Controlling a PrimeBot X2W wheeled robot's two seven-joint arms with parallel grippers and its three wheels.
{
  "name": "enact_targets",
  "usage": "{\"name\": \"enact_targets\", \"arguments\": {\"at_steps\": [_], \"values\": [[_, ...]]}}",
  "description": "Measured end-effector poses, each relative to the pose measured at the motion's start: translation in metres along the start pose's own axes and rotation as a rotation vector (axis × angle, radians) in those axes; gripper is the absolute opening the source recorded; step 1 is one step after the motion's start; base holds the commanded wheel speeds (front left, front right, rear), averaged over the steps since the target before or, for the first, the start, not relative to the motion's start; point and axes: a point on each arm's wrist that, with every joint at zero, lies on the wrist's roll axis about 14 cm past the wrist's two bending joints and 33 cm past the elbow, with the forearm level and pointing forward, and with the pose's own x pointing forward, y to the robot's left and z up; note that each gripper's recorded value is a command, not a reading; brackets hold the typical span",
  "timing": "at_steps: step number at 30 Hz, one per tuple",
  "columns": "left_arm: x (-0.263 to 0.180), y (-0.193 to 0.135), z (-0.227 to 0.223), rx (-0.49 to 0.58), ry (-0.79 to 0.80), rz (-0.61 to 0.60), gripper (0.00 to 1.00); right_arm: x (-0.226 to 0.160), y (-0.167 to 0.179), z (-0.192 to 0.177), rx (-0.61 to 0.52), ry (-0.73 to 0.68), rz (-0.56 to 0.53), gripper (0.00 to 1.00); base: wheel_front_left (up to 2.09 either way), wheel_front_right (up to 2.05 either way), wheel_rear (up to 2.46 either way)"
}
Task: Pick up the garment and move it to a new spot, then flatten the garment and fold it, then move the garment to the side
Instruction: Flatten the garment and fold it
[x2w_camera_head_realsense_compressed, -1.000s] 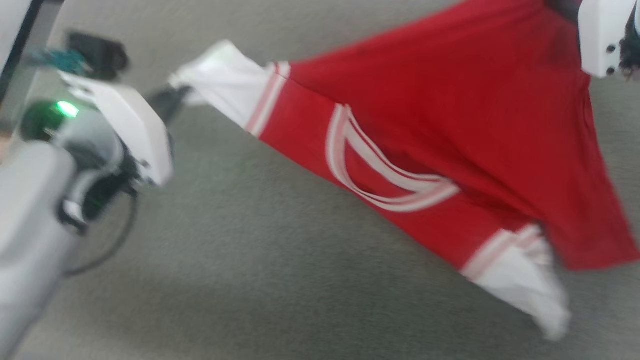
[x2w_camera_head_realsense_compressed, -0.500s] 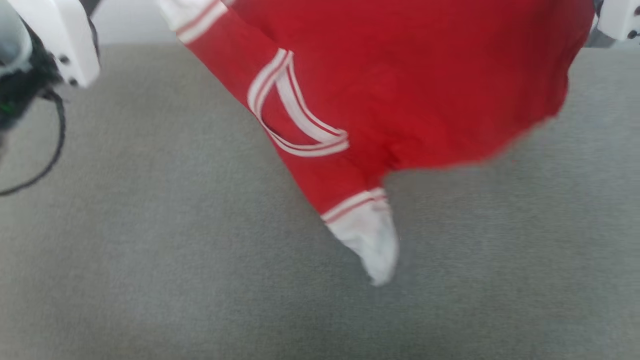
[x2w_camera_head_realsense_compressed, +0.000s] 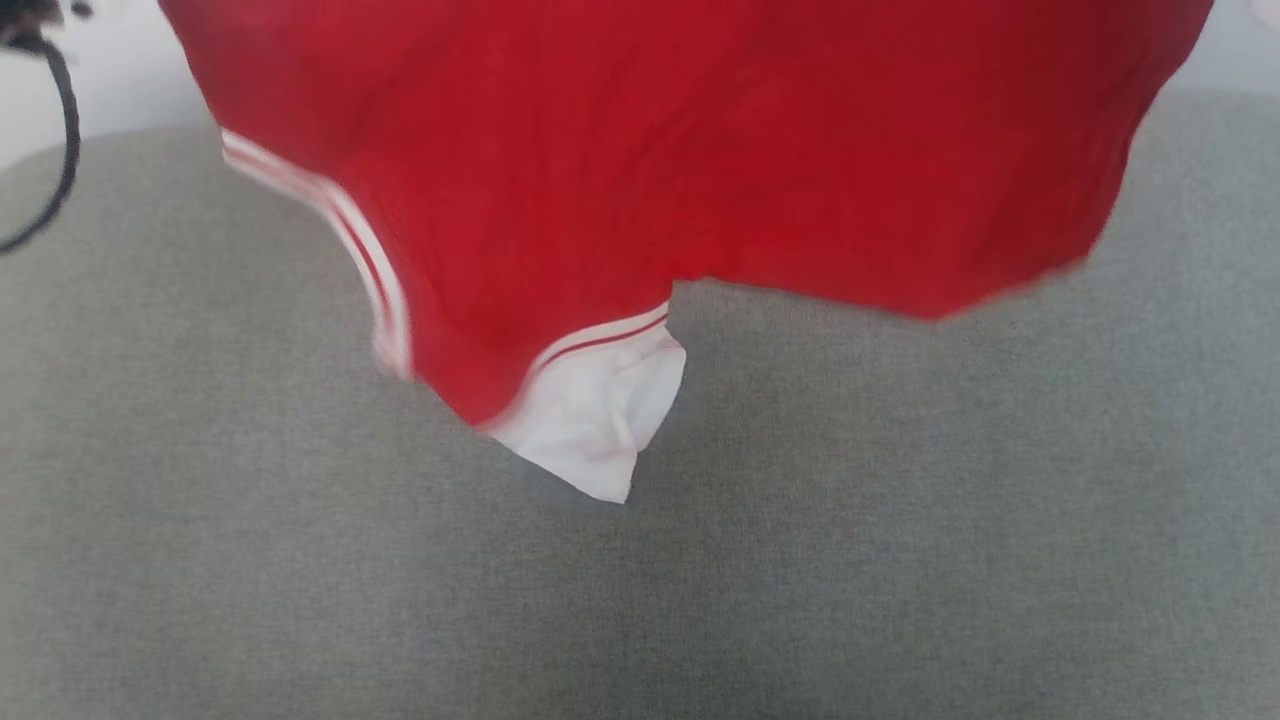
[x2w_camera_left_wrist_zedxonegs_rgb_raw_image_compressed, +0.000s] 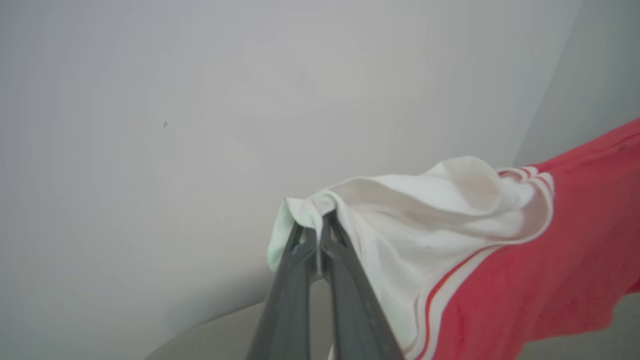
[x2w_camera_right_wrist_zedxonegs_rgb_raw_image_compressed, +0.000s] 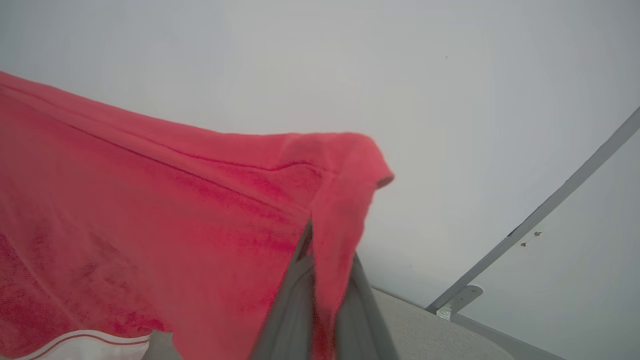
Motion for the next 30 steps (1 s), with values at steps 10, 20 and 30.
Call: {"name": "enact_targets", "arguments": {"at_steps": [10,20,30], "values": [[0.064,0.012,0.036,0.099,-0.21,0.038,0.0,0.06,-0.03,-0.003,0.025,-0.139,-0.105,0.0,0.0,0.0,0.0],[0.092,0.017,0.097,0.251,-0.664,0.085,0.0,0.112,-0.05,0.012,-0.117,-0.384,-0.197,0.0,0.0,0.0,0.0],[0.123,0.031,-0.061,0.221,-0.261,0.046,0.0,0.15,-0.009,-0.117,-0.036,-0.052,-0.104,0.0,0.0,0.0,0.0]]}}
